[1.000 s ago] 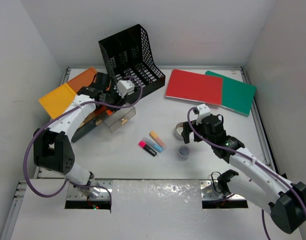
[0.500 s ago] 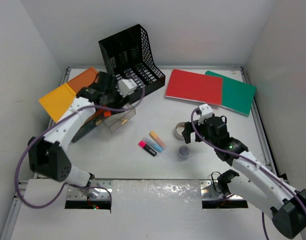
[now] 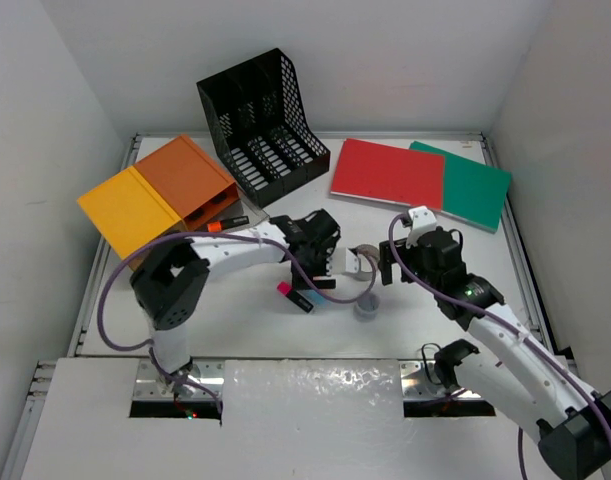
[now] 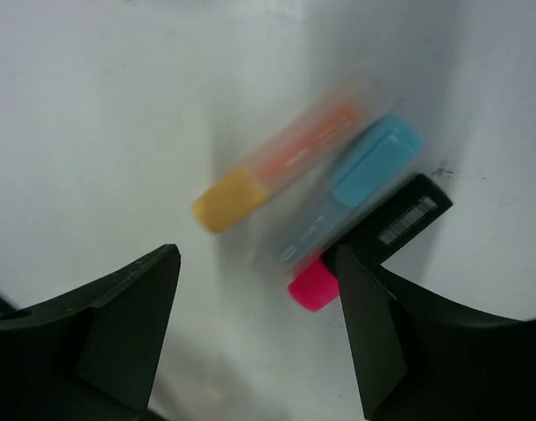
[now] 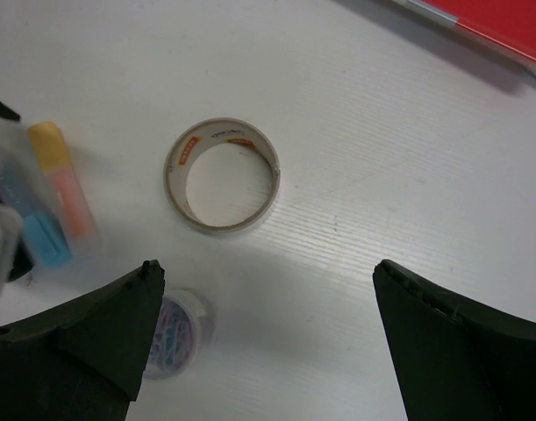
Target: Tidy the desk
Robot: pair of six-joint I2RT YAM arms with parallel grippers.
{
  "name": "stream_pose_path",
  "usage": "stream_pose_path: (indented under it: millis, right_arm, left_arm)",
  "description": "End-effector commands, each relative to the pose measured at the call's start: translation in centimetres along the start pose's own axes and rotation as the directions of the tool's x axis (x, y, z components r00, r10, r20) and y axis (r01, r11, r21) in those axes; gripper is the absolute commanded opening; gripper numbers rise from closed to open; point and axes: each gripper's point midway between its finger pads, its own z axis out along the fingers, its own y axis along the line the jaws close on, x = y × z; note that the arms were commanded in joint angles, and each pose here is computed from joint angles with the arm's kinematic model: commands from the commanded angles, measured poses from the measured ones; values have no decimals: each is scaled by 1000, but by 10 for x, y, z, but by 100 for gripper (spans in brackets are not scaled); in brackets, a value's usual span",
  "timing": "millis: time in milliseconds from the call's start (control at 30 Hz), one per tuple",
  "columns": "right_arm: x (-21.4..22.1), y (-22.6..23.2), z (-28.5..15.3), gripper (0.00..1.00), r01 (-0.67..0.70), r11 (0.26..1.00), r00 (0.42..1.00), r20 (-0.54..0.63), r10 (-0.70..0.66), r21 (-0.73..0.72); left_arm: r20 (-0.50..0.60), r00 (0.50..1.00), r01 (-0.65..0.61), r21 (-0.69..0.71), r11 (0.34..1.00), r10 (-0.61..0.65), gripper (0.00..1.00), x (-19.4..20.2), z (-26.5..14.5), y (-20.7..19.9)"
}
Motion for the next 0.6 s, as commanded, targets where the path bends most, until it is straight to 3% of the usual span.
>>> stream_pose_path:
  millis: [0,300,567]
  right_arm:
    - [-13,-10,-8,99,-8,999,999,37,7,37]
    - [-17,-17,-27,99,-17,998,997,73,13,53]
    - [-22,-17,-36,99,-19,999,994,105,13,50]
  left_arm:
    - [68,987,-150,41,988,147,70,-28,4,-9]
    - [84,976,-203,33,979,199,69,-39,38,2]
    - [21,968,-250,17,968,249,60,-27,47,12]
